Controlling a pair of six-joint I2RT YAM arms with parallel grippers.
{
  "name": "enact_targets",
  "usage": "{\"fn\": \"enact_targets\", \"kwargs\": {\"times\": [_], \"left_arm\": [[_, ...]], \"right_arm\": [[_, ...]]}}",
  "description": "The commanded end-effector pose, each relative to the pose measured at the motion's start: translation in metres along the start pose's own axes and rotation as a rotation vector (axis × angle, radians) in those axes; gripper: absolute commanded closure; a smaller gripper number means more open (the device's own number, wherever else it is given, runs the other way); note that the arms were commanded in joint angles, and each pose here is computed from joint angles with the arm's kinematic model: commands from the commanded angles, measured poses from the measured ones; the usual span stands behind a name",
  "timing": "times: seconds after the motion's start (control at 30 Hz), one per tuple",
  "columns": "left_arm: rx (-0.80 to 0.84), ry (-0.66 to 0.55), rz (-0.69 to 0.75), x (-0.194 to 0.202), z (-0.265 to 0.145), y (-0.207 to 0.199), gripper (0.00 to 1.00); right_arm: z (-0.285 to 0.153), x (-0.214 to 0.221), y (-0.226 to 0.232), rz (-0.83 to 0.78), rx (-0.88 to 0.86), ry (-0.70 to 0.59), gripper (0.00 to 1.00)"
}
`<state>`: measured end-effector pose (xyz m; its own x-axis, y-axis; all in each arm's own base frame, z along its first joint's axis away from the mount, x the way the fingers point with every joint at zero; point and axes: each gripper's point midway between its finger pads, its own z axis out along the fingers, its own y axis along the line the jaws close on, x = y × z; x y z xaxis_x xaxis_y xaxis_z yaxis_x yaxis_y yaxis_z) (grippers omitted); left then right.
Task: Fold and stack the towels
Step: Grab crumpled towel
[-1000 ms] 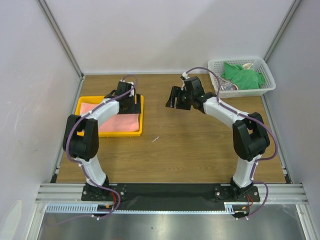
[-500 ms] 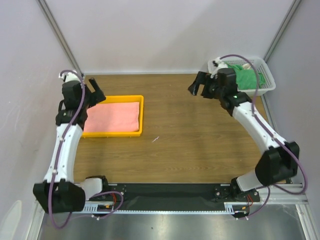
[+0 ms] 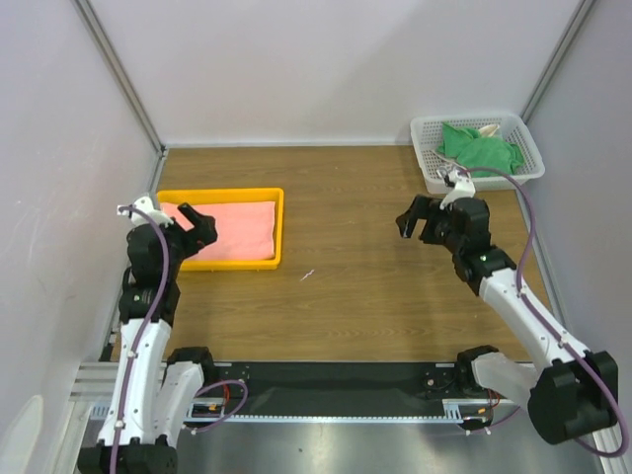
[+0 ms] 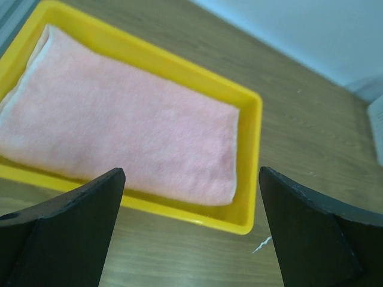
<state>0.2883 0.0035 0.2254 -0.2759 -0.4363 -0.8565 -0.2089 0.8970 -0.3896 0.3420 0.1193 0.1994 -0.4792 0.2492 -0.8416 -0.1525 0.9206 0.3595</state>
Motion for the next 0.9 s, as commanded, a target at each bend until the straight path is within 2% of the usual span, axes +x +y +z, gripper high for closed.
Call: {"fn": "enact_targets", "kwargs": {"times": [0.0, 0.13, 0.43, 0.57, 0.6, 0.67, 0.7, 0.8, 0.83, 0.87], "left_arm": [[0.119, -0.121, -0.044, -0.026, -0.007, -0.024, 0.0], [0.144, -0.141, -0.044, -0.027, -0.009, -0.028, 0.0], [0.183, -0.093, -0.029, -0.026, -0.002, -0.037, 0.0], [0.194, -0.049, -0.031, -0.02, 0.007, -0.042, 0.0], [0.184, -0.05, -0.032, -0.021, 0.008, -0.042, 0.0], [0.186, -0.048, -0.038, -0.022, 0.01, -0.047, 0.0], [0.188, -0.046, -0.035, -0.021, 0.012, -0.049, 0.0], [0.191, -0.035, -0.003, -0.018, 0.016, -0.056, 0.0], [0.187, -0.022, 0.012, -0.017, 0.021, -0.058, 0.0], [0.185, -0.011, 0.04, -0.016, 0.024, -0.059, 0.0]], "right_arm": [[-0.01, -0.021, 0.006, 0.039, -0.042, -0.163, 0.0], [-0.015, -0.006, -0.006, 0.075, -0.004, -0.176, 0.0], [-0.018, -0.029, -0.024, 0.048, 0.125, -0.221, 0.0], [-0.009, -0.051, -0.034, 0.054, 0.205, -0.25, 0.0], [-0.009, -0.069, -0.031, 0.059, 0.207, -0.282, 0.0], [0.003, -0.07, -0.035, 0.063, 0.224, -0.243, 0.0], [0.004, -0.091, -0.035, 0.081, 0.217, -0.273, 0.0], [0.024, -0.106, -0.053, 0.122, 0.24, -0.253, 0.0], [0.025, -0.13, -0.052, 0.142, 0.229, -0.287, 0.0], [0.041, -0.125, -0.066, 0.163, 0.255, -0.248, 0.0]]}}
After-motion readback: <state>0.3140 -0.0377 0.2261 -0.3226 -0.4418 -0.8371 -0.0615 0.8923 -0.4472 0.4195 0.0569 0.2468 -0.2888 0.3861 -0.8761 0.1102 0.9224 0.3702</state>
